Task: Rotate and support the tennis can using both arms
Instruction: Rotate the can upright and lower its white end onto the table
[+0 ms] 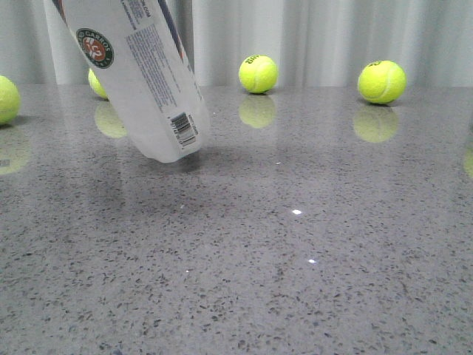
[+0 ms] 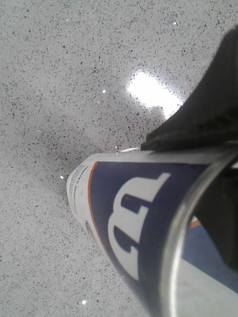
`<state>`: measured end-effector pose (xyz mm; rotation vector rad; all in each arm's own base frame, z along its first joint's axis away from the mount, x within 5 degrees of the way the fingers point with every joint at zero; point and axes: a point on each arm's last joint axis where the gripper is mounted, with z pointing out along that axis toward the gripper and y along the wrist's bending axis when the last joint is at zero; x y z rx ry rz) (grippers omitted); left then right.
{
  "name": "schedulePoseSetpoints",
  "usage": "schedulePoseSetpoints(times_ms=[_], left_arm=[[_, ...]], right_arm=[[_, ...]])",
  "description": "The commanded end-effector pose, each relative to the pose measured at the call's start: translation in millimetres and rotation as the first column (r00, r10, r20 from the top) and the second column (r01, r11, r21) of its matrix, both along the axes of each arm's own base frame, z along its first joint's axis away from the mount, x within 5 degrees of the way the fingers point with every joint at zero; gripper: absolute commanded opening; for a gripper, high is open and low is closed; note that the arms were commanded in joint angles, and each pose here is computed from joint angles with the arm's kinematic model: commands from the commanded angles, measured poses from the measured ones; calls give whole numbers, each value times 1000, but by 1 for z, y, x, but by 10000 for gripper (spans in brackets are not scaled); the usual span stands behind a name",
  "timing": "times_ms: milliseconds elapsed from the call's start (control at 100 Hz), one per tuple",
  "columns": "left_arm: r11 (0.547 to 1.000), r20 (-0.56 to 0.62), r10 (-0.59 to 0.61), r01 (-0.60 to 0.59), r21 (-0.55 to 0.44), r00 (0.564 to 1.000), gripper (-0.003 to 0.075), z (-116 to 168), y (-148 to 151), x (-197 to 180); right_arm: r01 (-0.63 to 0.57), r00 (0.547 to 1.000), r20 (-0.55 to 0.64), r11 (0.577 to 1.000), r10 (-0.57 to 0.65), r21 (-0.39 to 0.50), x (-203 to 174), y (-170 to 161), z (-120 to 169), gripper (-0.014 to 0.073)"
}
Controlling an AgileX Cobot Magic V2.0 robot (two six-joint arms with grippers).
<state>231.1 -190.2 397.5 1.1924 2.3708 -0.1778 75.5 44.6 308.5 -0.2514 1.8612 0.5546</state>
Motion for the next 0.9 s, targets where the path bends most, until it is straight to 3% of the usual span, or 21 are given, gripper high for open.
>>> schedulePoseSetpoints(times_ms=[0, 180, 250, 400, 890], left_arm=[[999, 36, -1, 2, -43, 999, 112, 18, 4, -10], [998, 47, -1, 3, -56, 999, 354, 20, 3, -9], [998, 63, 1, 4, -70, 998, 414, 21, 2, -8], [995, 92, 3, 6, -100, 996, 423, 23, 0, -5], [940, 91, -6, 37, -341, 996, 424, 34, -18, -7]], right_arm=[[18, 997, 78, 999, -20, 30, 2, -1, 13, -57], [18, 997, 78, 999, -20, 30, 2, -1, 13, -57], [18, 997, 78, 999, -20, 30, 2, -1, 13, -57], [18, 997, 78, 999, -20, 30, 2, -1, 13, -57], [18, 997, 78, 999, -20, 30, 2, -1, 13, -57]])
